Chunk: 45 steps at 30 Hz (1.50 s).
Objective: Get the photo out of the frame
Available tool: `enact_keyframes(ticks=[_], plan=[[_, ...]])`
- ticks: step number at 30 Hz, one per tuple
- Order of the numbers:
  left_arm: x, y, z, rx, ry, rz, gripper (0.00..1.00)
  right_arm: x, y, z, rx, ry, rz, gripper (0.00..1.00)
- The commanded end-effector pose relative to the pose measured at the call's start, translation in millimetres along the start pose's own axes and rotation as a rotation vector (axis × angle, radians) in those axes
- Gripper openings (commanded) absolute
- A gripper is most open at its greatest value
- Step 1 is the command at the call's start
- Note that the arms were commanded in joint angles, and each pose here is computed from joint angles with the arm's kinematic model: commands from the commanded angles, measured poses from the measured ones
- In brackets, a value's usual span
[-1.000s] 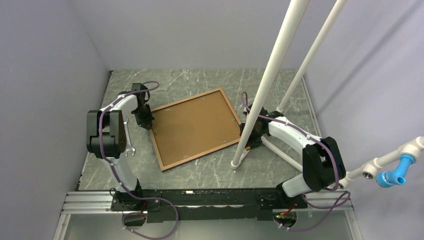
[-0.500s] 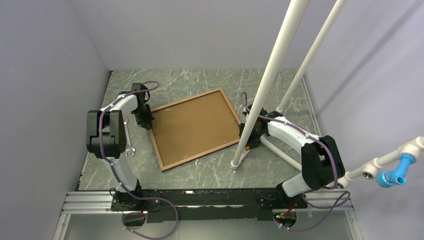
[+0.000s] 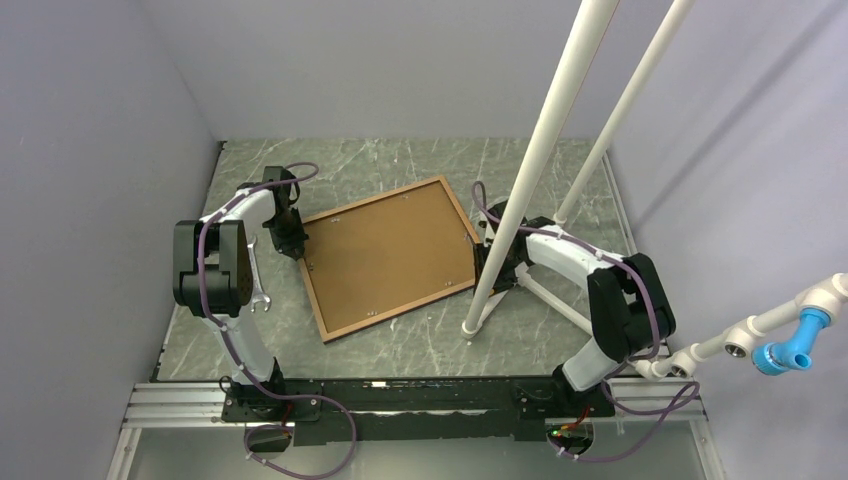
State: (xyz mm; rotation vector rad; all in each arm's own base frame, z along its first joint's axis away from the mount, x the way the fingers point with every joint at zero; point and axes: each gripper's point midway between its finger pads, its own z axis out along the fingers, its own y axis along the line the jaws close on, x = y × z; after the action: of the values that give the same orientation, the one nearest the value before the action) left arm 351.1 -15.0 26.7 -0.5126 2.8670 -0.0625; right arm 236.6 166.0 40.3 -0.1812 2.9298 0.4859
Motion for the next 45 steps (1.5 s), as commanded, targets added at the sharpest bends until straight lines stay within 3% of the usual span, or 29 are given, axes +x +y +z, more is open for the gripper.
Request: enact_keyframes(ticks=[1,10,16,22,27,34,40,45], plan=[[-5,5,1,-0.022,-0.010,0.068,0.00,-19,20,-1,-0.066,-0.041,-0.095,0.00],[-5,5,0,-0.025,-0.014,0.068,0.00,-27,38,-2,-0.095,-0.047,-0.146,0.00],[-5,5,-1,-0.022,-0.016,0.067,0.00,-57,37,-34,-0.031,-0.223,-0.134,0.00],[-5,5,-2,-0.022,-0.018,0.066,0.00,-89,9,-73,0.143,-0.419,-0.052,0.00],[-6,4,-3,-0.016,-0.021,0.066,0.00,-93,-28,-96,0.346,-0.488,0.024,0.00],[-7,1,-4,-0.003,-0.023,0.066,0.00,-95,-63,-108,0.472,-0.579,0.105,0.00],[-7,1,-5,-0.001,-0.027,0.065,0.00,-109,-87,-93,0.569,-0.513,0.150,0.00],[-8,-3,-8,0.020,-0.034,0.063,0.00,-90,-100,-92,0.600,-0.516,0.192,0.00]])
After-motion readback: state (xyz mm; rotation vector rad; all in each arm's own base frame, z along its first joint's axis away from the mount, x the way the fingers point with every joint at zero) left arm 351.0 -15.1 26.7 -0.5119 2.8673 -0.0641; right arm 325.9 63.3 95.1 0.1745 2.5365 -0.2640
